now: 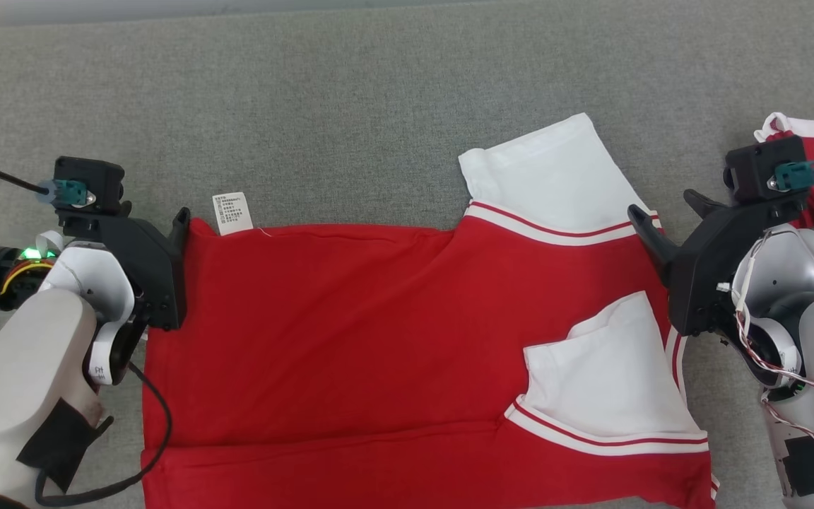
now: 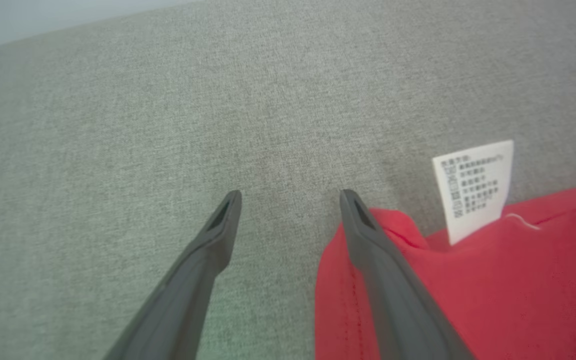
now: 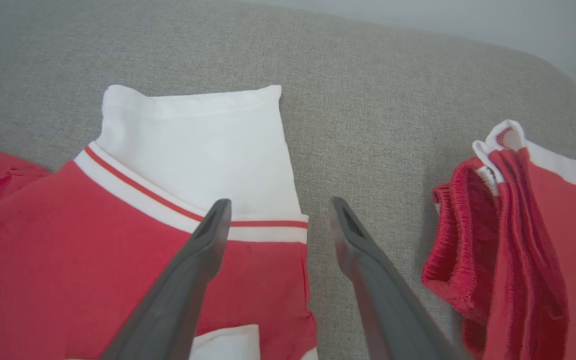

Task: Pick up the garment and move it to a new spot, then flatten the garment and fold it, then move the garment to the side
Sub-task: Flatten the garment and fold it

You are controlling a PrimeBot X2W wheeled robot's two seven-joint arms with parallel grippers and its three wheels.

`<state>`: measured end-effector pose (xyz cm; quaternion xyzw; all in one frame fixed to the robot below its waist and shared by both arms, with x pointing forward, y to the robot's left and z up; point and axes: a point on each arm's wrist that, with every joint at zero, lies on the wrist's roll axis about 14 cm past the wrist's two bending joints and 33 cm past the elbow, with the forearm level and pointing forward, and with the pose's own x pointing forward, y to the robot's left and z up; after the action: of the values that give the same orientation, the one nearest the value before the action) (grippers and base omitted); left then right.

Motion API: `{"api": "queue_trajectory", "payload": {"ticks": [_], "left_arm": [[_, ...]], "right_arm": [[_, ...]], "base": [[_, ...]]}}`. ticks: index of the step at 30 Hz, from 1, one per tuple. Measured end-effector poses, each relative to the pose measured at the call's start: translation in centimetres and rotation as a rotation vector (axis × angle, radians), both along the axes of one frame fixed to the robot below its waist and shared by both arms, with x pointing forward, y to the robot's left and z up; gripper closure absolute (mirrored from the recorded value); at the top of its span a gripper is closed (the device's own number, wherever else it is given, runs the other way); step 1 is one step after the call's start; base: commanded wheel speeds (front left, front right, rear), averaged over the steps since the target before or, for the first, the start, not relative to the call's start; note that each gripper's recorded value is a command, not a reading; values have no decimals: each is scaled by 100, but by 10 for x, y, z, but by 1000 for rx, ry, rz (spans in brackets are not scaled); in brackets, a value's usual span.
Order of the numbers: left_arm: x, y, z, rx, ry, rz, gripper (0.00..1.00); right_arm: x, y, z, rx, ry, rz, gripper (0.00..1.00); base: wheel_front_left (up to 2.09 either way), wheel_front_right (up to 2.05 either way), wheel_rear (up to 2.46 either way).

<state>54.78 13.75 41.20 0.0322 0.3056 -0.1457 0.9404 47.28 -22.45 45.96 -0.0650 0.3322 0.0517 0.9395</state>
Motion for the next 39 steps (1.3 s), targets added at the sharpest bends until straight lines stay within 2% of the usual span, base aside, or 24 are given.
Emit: {"api": "queue_trajectory", "payload": {"ticks": [7,15,20,32,39], "left_arm": [[-1,4,15,7,-21,11,0],[-17,-9,32,-7,10,-33,0],[-21,-14,22,1,42,-40,0],[-15,-6,-10,113,133,-2,0],[-10,17,-9,173,114,118,0]], "right_arm": [[-6,-1,1,4,2,-6,0],[-12,-1,11,11,-17,-9,0],[-14,0,11,12,-12,-7,0],[-17,-6,0,10,16,-25,0],[-16,3,-2,26,18,-10,0]], "base": [[0,0,0],[0,0,0],[0,0,0],[0,0,0],[0,0,0]]}}
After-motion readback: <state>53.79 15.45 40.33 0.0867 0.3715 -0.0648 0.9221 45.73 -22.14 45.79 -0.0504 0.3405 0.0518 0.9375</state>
